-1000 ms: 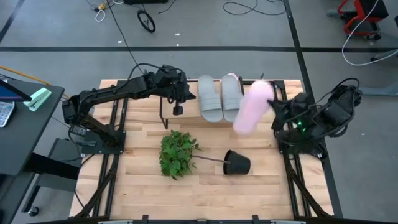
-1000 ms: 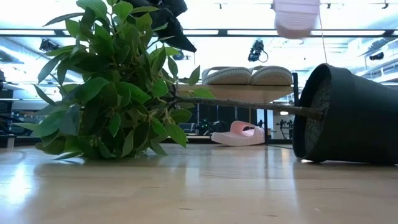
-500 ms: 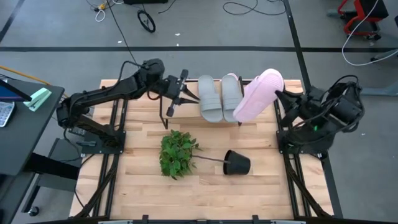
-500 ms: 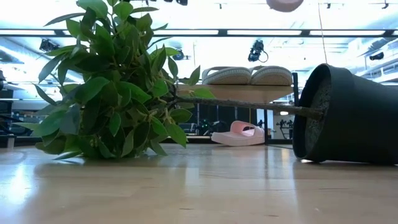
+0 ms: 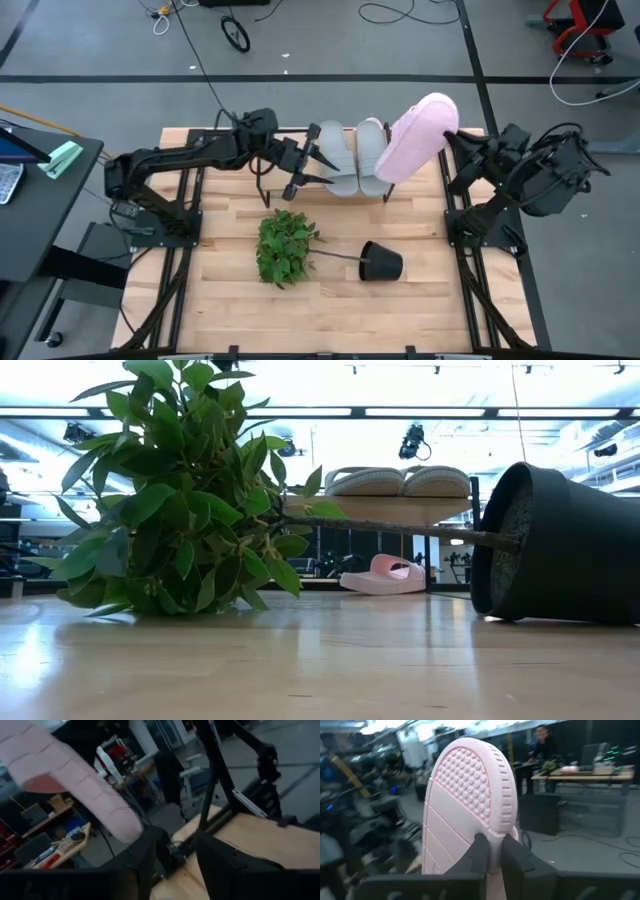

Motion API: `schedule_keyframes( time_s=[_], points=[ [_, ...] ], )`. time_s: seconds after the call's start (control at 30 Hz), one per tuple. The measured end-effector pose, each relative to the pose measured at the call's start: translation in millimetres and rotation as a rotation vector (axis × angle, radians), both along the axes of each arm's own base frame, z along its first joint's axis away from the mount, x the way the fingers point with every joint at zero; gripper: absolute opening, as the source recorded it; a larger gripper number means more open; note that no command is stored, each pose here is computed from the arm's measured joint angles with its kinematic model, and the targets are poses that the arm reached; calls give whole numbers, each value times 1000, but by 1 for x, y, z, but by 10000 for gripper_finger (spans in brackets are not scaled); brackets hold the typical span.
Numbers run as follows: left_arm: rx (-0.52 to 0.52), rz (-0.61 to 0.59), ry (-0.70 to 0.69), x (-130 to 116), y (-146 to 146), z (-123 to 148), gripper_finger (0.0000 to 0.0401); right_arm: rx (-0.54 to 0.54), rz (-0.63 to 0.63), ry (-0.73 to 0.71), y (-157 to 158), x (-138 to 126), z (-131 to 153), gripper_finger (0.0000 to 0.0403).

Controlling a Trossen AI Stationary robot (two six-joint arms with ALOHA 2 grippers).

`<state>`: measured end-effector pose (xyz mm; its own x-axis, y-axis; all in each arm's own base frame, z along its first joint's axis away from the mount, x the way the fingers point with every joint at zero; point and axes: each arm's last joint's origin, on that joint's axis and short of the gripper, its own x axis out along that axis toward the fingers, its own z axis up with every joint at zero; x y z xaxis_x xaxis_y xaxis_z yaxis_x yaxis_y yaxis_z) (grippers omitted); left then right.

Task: Pick and place slides into the shelf
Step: Put the bottom pink slide on the shelf

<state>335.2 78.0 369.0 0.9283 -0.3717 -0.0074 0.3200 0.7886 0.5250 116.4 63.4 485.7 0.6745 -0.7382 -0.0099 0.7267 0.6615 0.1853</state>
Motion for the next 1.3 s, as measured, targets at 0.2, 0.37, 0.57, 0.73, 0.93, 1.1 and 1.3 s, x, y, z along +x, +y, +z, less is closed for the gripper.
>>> schedule_keyframes(
  time_s=[0.2, 0.37, 0.57, 0.73, 0.93, 1.1, 1.3],
  points=[
    [-87, 40, -71, 13, 6, -2, 182, -27, 70, 66, 4, 26, 13, 30],
    [-159, 37, -58, 14, 6, -2, 204, -92, 146, 53, -6, 47, 28, 30],
    [-203, 33, -45, 14, 5, -1, 225, -134, 208, 62, -22, 74, 27, 30],
    [-209, 36, -41, 14, 6, -2, 235, -158, 251, 50, -34, 94, 25, 30],
    [-218, 41, -4, 14, 6, -5, 232, -193, 300, -22, -42, 94, 34, 30],
    [-218, 83, -28, 14, 8, -3, 224, -199, 303, -26, -42, 92, 35, 30],
    [-236, 71, -67, 14, 7, 2, 214, -231, 298, -16, -42, 94, 36, 30]
  ],
)
